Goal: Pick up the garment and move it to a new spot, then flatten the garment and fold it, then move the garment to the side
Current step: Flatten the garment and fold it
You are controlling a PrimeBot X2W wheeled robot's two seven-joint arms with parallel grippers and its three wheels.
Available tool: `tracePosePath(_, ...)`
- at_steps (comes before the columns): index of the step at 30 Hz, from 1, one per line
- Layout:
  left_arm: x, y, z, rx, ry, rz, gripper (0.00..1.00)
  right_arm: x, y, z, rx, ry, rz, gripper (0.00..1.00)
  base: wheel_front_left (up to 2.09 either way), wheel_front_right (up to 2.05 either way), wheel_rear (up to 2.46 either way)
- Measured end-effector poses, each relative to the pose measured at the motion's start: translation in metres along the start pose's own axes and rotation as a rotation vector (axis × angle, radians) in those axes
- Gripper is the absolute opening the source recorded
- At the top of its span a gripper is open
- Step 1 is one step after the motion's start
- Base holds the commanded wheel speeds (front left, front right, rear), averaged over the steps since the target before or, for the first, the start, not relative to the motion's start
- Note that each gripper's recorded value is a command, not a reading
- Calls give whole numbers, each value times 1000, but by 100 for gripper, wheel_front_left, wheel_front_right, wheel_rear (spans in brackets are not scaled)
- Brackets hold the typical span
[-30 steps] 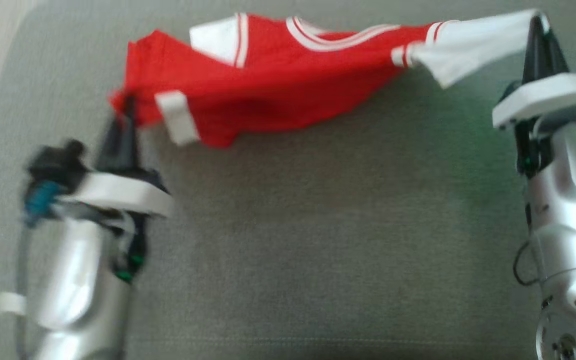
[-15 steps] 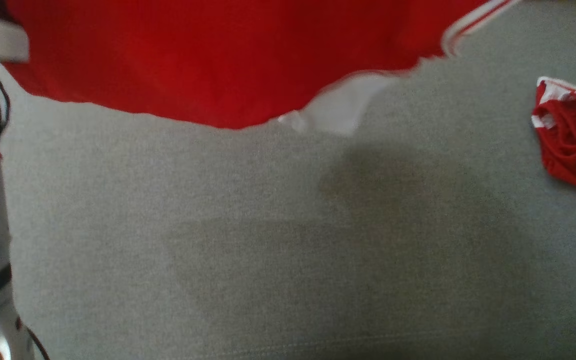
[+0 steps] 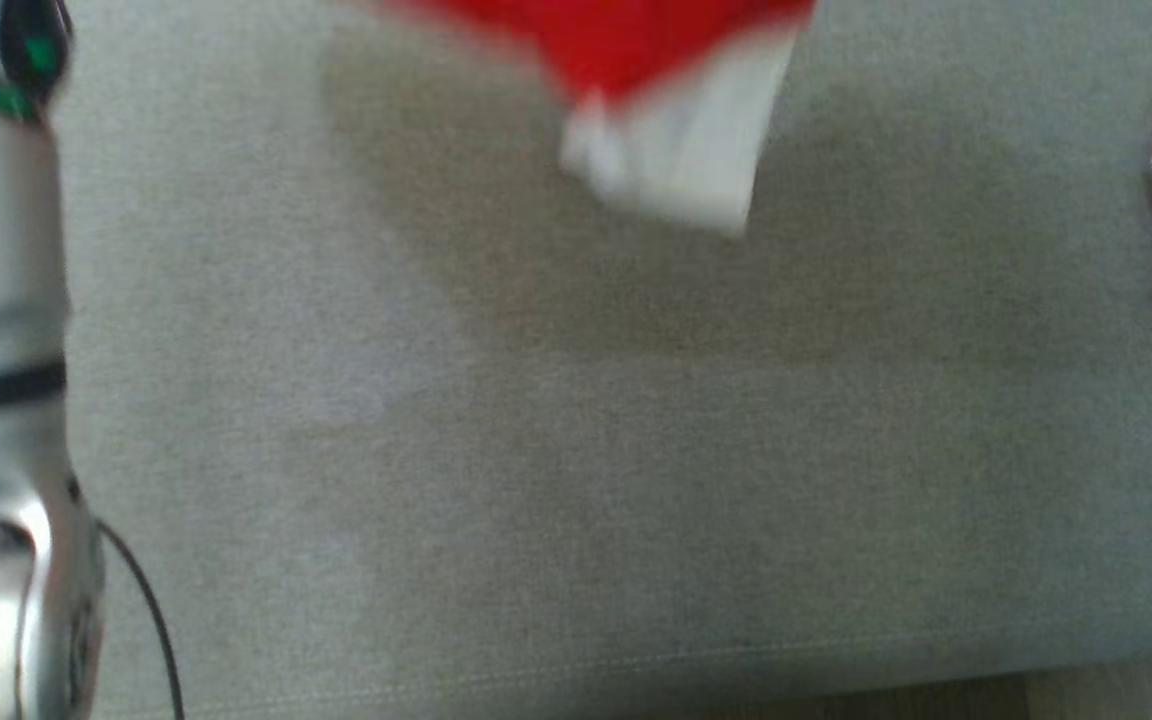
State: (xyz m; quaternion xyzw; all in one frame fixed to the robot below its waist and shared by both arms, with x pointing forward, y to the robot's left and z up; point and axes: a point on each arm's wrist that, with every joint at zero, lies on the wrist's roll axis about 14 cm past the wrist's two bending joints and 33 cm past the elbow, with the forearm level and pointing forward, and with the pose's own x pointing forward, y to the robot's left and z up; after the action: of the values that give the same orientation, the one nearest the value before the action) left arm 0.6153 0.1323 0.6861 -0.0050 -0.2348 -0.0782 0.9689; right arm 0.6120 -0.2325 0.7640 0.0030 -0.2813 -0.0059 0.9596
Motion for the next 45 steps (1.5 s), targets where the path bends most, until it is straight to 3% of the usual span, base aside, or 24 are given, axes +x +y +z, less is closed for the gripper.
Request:
tracePosePath(4, 25, -14, 21, -72, -81, -3, 0, 15, -17, 55, -16, -162, -47, 0, 0, 0, 0)
tracePosePath(6, 24, -19, 14, -90, -64, -12, 0, 10, -21, 64, -20, -190, -55, 0, 0, 0, 0)
tracePosePath(8, 14, -18, -7, -122, -6, -1, 0, -2, -18, 46, -22, -144, -45, 0, 0, 0, 0)
tracePosePath(11, -21, -19, -60, -181, 142, 27, 0, -43, -18, -21, 31, 30, -52, 0, 0, 0, 0)
tracePosePath(16, -131, -40, -155, -286, 473, 81, 0, -170, -22, -139, 146, 415, -123, 0, 0, 0, 0)
tracePosePath(19, -201, -46, -192, -326, 653, 124, 0, -230, -15, -163, 196, 541, -140, 0, 0, 0, 0)
tracePosePath(22, -253, -49, -207, -357, 766, 170, 0, -266, 0, -165, 262, 591, -141, 0, 0, 0, 0)
tracePosePath(26, -296, -53, -209, -371, 843, 184, 0, -308, 4, -159, 307, 631, -166, 0, 0, 0, 0)
tracePosePath(33, -330, -55, -190, -407, 851, 231, 0, -375, 5, -154, 338, 727, -209, 0, 0, 0, 0)
tracePosePath(41, -364, -46, -168, -390, 832, 271, 0, -421, 21, -150, 384, 808, -210, 0, 0, 0, 0)
tracePosePath(45, -355, -46, -157, -360, 783, 241, 0, -416, 21, -146, 396, 784, -218, 0, 0, 0, 0)
